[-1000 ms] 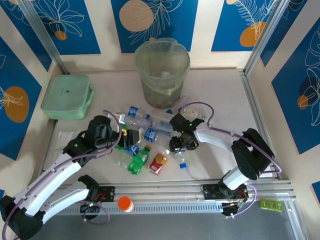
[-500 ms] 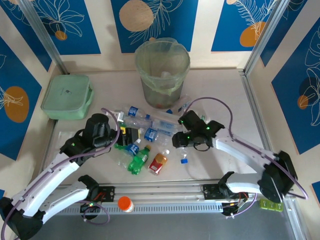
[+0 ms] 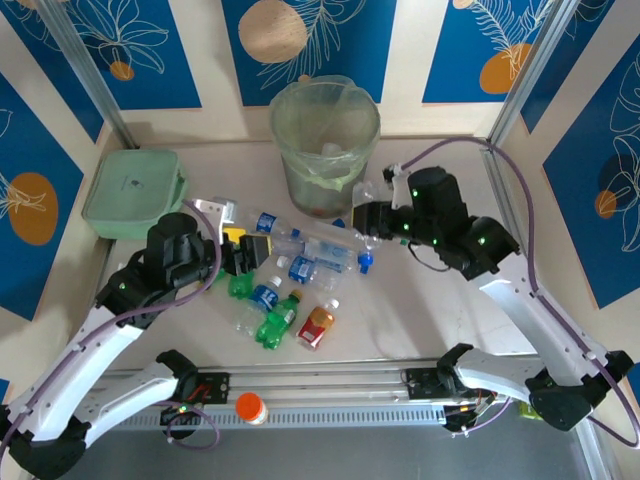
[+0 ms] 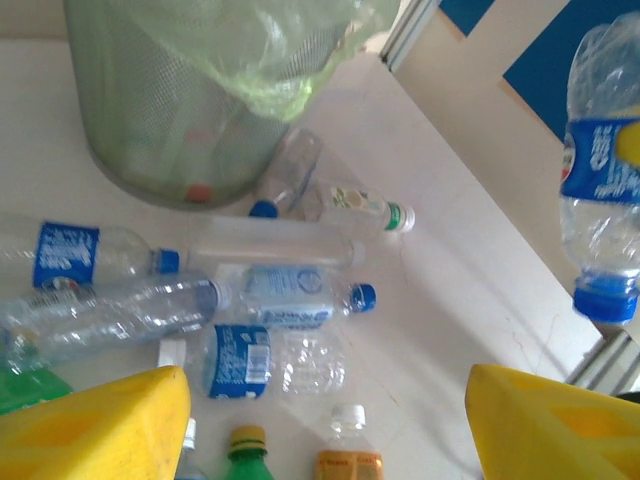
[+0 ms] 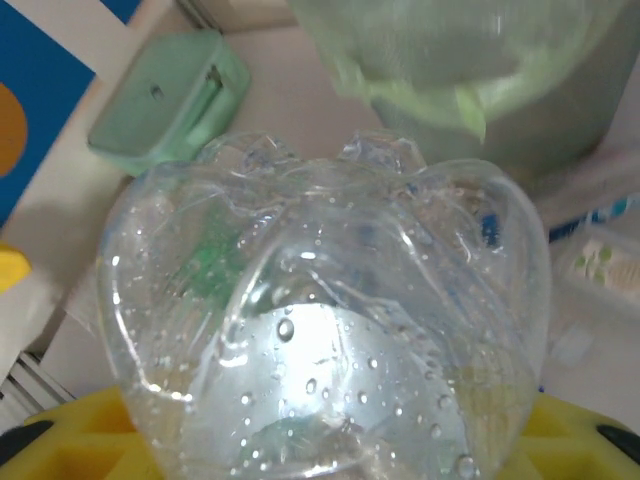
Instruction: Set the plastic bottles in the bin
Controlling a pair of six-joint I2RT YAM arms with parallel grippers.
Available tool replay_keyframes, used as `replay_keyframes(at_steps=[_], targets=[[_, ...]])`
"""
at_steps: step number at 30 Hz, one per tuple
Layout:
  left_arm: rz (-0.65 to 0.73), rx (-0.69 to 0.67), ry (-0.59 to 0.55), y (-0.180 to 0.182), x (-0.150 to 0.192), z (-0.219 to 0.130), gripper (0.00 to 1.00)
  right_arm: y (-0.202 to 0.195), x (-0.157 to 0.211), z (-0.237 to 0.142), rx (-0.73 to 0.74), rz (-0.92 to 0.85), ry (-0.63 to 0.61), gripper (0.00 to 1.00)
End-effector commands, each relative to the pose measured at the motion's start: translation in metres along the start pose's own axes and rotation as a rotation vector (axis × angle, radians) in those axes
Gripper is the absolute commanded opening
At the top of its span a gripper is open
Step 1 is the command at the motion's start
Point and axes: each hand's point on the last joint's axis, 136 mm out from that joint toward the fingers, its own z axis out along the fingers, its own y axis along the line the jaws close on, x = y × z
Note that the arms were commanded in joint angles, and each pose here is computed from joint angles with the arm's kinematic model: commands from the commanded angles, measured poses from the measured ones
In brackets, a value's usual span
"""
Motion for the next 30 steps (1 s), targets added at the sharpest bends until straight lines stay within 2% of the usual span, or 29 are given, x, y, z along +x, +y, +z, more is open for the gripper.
replay_keyframes(at_steps=[1,7,10,14,18,22,30], targets=[[0.074,-0.062,-0.074,0.006,-0.020,-0.013,0.73,0.010,-0.038,-0.008,-0.033,-0.042,-0.066,0.51],[0.112,-0.107,-0.107,0.014,-0.025,-0.010,0.73,0.017,-0.117,-0.006,-0.061,-0.036,-0.181,0.51],[0.116,-0.113,-0.119,0.018,-0.022,-0.006,0.73,0.009,-0.155,0.007,-0.043,-0.019,-0.227,0.51],[0.125,-0.130,-0.113,0.024,-0.015,-0.001,0.73,-0.005,-0.204,0.036,-0.041,0.004,-0.260,0.51],[0.127,-0.134,-0.104,0.026,-0.012,0.002,0.73,-0.014,-0.237,0.076,-0.049,-0.010,-0.261,0.51],[0.126,-0.148,-0.107,0.031,-0.014,0.002,0.73,-0.023,-0.244,0.120,-0.074,-0.003,-0.248,0.51],[0.124,-0.148,-0.105,0.032,-0.012,0.003,0.73,-0.038,-0.214,0.206,-0.103,-0.013,-0.160,0.52]])
